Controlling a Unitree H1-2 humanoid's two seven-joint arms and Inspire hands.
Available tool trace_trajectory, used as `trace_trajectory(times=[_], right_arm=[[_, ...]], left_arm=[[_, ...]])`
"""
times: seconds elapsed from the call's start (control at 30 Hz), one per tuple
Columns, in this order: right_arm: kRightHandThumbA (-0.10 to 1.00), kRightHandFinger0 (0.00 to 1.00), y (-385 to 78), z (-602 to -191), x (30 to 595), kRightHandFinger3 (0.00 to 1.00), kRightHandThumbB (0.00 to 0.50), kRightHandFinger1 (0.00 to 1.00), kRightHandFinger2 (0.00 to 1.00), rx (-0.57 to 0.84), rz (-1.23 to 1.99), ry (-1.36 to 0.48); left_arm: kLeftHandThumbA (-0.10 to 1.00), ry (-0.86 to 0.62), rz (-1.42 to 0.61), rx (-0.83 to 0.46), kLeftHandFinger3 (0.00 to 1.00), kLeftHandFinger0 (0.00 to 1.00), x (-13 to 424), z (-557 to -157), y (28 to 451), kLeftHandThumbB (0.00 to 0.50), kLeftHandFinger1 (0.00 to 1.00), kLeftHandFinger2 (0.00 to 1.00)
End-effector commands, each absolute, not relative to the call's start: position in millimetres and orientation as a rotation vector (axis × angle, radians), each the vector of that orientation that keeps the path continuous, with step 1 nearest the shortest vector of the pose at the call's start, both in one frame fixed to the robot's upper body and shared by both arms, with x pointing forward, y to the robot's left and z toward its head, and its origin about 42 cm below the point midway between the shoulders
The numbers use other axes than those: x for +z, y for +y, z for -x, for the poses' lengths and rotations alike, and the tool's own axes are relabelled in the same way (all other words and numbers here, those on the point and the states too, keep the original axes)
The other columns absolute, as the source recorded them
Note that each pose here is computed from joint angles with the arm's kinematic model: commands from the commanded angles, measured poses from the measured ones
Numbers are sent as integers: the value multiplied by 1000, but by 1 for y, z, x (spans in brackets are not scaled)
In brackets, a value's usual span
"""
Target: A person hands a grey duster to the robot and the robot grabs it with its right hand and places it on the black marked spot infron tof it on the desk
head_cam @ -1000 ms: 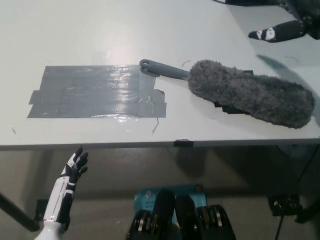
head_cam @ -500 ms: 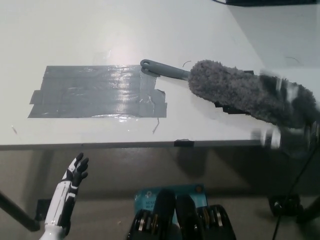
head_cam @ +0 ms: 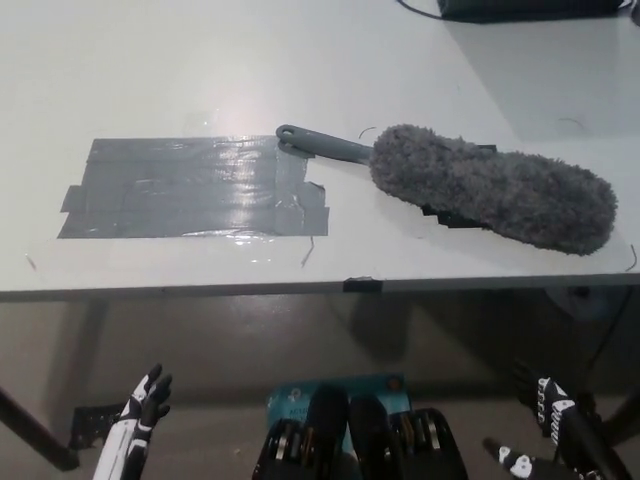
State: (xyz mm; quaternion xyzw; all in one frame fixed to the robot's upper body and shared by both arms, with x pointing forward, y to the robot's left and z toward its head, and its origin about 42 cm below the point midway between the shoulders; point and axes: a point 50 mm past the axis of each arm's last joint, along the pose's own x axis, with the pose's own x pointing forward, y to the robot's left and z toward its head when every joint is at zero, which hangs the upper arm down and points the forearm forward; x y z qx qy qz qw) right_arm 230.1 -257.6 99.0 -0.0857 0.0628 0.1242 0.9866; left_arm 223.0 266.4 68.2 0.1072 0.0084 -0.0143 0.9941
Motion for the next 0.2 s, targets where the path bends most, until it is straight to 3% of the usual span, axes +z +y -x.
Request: trace_trajectory(times=[0.0, 0.03, 0.07, 0.1, 0.17], right_arm=[[-12, 1000, -256, -236, 115, 679, 282, 1000, 1000, -19, 274, -224], [131, 1000, -256, -235, 117, 887, 315, 1000, 1000, -16, 276, -218], [227, 1000, -256, -235, 118, 1000, 352, 1000, 1000, -15, 284, -213], [300, 1000, -257, -234, 120, 1000, 394, 1000, 1000, -9, 298, -200], [318, 1000, -257, -234, 120, 1000, 405, 1000, 1000, -10, 309, -200]], left_arm=[[1000, -113, -250, -56, 1000, 1000, 86, -228, 262, 157, 1000, 1000], [1000, -114, -252, -58, 1000, 1000, 87, -230, 262, 151, 1000, 1000], [1000, -116, -255, -60, 1000, 1000, 88, -231, 262, 150, 1000, 1000], [1000, -117, -257, -60, 1000, 1000, 88, -232, 262, 147, 1000, 1000], [1000, -118, -254, -63, 1000, 1000, 89, -232, 262, 148, 1000, 1000]])
